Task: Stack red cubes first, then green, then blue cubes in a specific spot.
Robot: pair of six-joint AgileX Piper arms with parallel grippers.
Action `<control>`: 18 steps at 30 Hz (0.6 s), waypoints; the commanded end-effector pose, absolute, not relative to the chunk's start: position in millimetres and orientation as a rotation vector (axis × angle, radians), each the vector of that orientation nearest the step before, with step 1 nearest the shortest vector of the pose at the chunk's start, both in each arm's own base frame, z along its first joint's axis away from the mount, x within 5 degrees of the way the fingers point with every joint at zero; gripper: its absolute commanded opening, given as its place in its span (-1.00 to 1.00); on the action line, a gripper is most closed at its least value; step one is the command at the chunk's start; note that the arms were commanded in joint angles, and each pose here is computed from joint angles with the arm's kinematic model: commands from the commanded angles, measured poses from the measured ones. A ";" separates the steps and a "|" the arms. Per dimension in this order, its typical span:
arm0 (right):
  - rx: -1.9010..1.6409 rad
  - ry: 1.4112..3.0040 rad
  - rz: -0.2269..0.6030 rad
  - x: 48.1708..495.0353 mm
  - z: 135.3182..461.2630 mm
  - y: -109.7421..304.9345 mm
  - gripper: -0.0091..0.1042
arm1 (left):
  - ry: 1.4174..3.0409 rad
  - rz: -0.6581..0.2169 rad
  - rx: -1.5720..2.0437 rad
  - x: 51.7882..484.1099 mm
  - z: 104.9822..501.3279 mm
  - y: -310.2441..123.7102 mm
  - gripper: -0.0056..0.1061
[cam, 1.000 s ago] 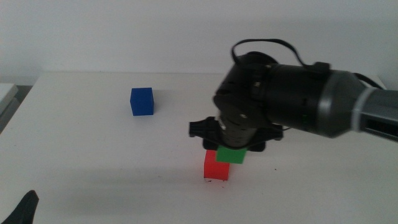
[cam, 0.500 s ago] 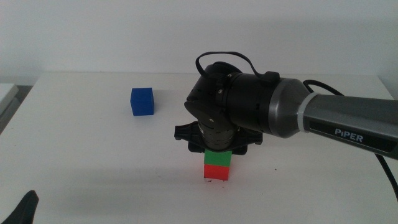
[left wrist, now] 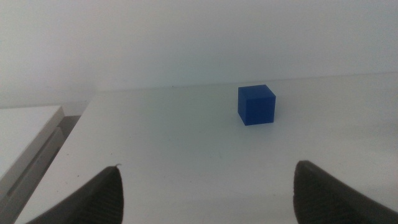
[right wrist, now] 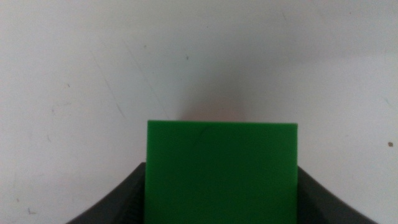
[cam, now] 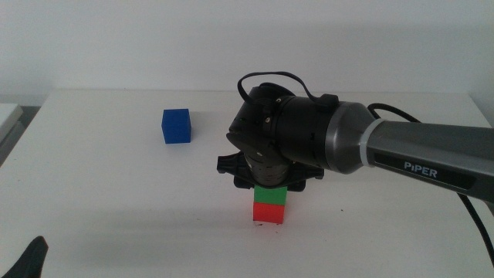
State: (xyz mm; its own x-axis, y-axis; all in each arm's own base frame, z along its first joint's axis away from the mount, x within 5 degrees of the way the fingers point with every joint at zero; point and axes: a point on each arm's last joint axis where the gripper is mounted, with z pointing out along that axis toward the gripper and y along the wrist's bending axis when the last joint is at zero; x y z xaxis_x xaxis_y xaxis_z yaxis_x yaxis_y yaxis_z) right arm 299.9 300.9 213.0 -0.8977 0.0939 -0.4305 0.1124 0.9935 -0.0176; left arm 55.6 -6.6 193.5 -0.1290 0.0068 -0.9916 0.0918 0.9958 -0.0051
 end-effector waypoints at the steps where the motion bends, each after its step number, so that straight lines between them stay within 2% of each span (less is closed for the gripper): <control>1: 0.147 2.687 -0.059 302.3 210.8 301.3 -0.70 | 1.685 -0.073 0.069 55.5 194.8 -6.4 0.78; 4: 0.148 2.694 -0.066 302.1 208.5 301.4 -0.70 | 1.685 -0.074 0.068 55.5 194.8 -6.4 0.78; 5: 0.149 2.694 -0.068 302.0 208.5 301.2 -0.63 | 1.685 -0.074 0.068 55.5 194.8 -6.4 0.78; 6: 0.149 2.694 -0.068 302.0 208.5 301.2 0.26 | 1.685 -0.072 0.070 55.5 194.8 -6.4 0.78; 7: 0.148 2.694 -0.065 302.1 208.5 301.4 0.44 | 1.685 -0.072 0.070 55.5 194.8 -6.4 0.78; 10: 0.128 2.684 -0.061 302.5 210.8 301.3 0.78 | 1.685 -0.072 0.070 55.5 194.8 -6.4 0.78; 14: 0.055 2.627 -0.019 288.9 246.9 300.0 0.80 | 1.685 -0.072 0.070 55.5 194.8 -6.4 0.78; 16: -0.037 2.558 0.014 273.2 282.5 296.4 0.80 | 1.685 -0.072 0.070 55.5 194.8 -6.4 0.78; 18: -0.133 2.492 0.002 254.9 314.4 287.5 0.80 | 1.685 -0.072 0.070 55.5 194.8 -6.4 0.78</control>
